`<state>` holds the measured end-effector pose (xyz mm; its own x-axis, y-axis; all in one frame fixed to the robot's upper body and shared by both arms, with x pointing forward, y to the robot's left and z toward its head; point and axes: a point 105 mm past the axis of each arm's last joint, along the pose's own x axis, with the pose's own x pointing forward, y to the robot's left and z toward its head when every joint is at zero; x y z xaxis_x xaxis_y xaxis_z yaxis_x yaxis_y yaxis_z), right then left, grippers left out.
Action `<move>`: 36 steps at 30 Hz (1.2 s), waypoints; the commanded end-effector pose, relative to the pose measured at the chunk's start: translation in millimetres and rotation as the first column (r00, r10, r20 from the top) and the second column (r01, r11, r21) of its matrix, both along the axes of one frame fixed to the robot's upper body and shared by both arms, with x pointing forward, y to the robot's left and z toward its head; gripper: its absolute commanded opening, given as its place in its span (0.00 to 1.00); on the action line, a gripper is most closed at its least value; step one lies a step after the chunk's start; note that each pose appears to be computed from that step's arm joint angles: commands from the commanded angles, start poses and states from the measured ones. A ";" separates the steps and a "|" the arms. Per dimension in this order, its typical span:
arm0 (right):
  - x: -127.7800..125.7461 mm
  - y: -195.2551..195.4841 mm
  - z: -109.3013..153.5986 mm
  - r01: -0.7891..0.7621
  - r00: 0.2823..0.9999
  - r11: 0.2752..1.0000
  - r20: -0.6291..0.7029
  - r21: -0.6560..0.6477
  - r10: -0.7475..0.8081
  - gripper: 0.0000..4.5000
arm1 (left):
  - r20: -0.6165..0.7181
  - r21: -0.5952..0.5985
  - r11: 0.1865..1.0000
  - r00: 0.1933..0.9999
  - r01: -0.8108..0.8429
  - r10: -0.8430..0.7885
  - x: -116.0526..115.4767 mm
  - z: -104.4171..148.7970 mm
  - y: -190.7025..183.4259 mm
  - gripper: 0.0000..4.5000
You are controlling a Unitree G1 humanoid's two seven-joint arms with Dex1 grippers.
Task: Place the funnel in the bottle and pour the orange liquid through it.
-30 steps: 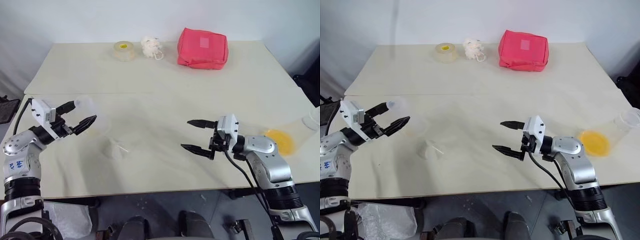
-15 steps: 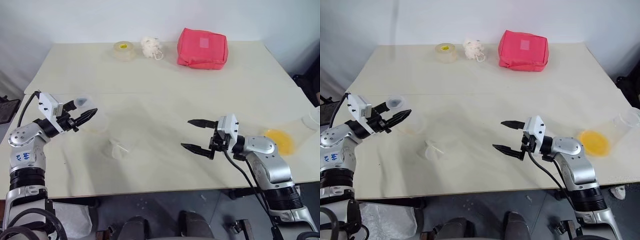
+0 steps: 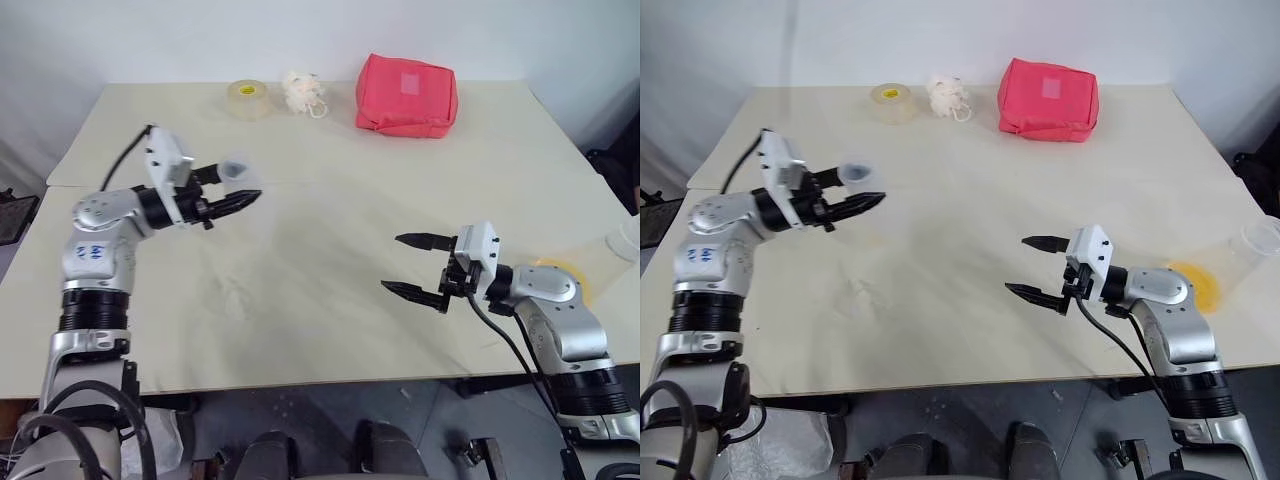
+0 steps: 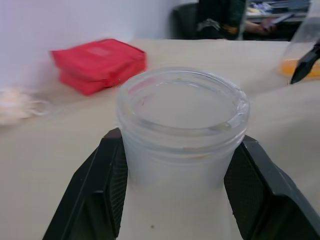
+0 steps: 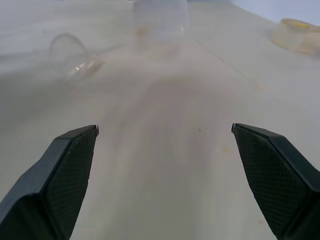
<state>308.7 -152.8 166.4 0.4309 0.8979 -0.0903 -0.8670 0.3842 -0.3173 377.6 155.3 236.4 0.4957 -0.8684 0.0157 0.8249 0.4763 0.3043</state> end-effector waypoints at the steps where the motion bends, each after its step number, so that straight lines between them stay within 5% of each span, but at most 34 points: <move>1: -3.9 -15.9 11.3 0.042 0.998 0.999 0.045 0.000 -0.042 1.00 | 0.021 0.004 0.995 0.995 0.096 -0.096 3.5 12.0 -39.9 0.52; 10: -18.4 -27.1 11.2 0.123 0.991 0.992 0.058 0.011 -0.124 1.00 | -0.008 0.002 0.942 0.942 0.335 -0.335 -1.6 -0.7 -137.9 0.52; 21: -31.4 -37.5 11.4 0.206 0.976 0.977 0.054 0.055 -0.209 1.00 | -0.074 0.060 0.918 0.919 0.392 -0.388 -8.6 -33.7 -156.0 0.52; 28: -32.1 -37.9 20.2 0.219 0.973 0.972 0.059 0.090 -0.225 1.00 | -0.093 0.076 0.919 0.920 0.387 -0.380 -10.1 -36.9 -155.5 0.99; 36: -29.5 -38.0 22.4 0.222 0.972 0.971 0.061 0.089 -0.228 1.00 | -0.114 0.057 0.918 0.916 0.392 -0.384 -12.4 -29.6 -148.7 1.00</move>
<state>281.2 -190.9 176.1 0.6296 0.7768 -0.0082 -0.7429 0.5990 -0.2989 369.2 5.1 194.3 0.1315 -0.9836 -0.1235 0.9715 0.1031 0.2135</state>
